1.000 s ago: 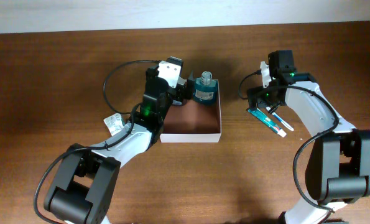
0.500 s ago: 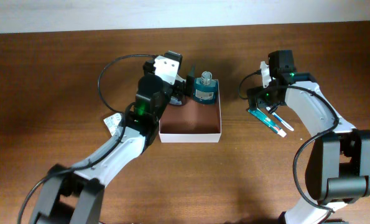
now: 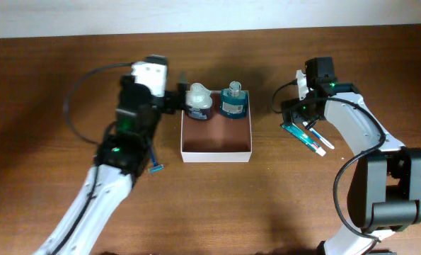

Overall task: Pack container
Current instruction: 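Move the left gripper down onto the green-and-white soap bar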

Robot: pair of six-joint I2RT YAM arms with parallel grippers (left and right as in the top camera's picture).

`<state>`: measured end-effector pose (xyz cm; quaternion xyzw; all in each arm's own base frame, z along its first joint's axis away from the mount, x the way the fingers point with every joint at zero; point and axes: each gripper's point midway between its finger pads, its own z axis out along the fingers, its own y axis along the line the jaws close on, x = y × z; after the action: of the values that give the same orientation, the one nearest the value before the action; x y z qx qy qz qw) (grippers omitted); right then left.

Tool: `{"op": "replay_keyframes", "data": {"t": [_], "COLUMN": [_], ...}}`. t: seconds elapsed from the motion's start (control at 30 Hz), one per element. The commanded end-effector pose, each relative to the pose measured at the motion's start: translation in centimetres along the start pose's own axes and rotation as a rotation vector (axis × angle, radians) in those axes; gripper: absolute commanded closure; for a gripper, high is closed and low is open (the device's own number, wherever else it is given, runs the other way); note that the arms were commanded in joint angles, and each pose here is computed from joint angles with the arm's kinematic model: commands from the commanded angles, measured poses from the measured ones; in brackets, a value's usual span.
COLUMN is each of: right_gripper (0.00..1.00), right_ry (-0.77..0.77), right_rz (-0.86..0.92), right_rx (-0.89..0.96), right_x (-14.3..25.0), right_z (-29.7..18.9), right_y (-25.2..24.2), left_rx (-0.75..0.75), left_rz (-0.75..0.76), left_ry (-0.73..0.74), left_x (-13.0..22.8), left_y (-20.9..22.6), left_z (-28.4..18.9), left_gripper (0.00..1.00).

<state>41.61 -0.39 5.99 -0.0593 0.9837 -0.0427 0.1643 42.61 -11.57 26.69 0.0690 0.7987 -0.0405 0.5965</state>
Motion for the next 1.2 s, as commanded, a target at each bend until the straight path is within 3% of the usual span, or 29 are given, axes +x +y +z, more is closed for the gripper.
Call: {"op": "replay_keyframes", "data": {"t": [0.0, 0.17, 0.33, 0.6, 0.83, 1.0, 1.17], "right_gripper": [0.01, 0.01, 0.02, 0.02, 0.01, 0.01, 0.01], "right_ry": [-0.01, -0.01, -0.01, -0.01, -0.01, -0.01, -0.01], "right_rz": [0.0, 0.0, 0.0, 0.0, 0.0, 0.0, 0.0], "right_rx": [0.011, 0.011, 0.011, 0.011, 0.011, 0.011, 0.011], "right_x": [-0.1, -0.1, -0.1, -0.1, -0.1, -0.1, -0.1], "right_z": [-0.5, -0.5, -0.5, -0.5, -0.5, -0.5, -0.5], "right_y": [-0.3, -0.3, -0.3, -0.3, -0.3, -0.3, -0.3], "left_rx": [-0.115, -0.214, -0.236, -0.099, -0.106, -0.16, -0.337], "left_rz": [-0.111, -0.203, -0.208, -0.245, -0.242, -0.261, -0.333], "left_ry": [0.068, 0.316, 0.519, 0.62, 0.691, 0.794, 0.802], "left_x": [0.9, 7.3, 12.6, 15.3, 17.3, 20.3, 21.1], "left_y": [4.1, 7.1, 7.2, 4.5, 4.5, 5.0, 8.1], "left_z": [-1.6, -2.6, -3.1, -2.0, -2.0, -2.3, -2.9], "left_gripper": [0.01, 0.01, 0.01, 0.0, 0.01, 0.0, 0.01]}}
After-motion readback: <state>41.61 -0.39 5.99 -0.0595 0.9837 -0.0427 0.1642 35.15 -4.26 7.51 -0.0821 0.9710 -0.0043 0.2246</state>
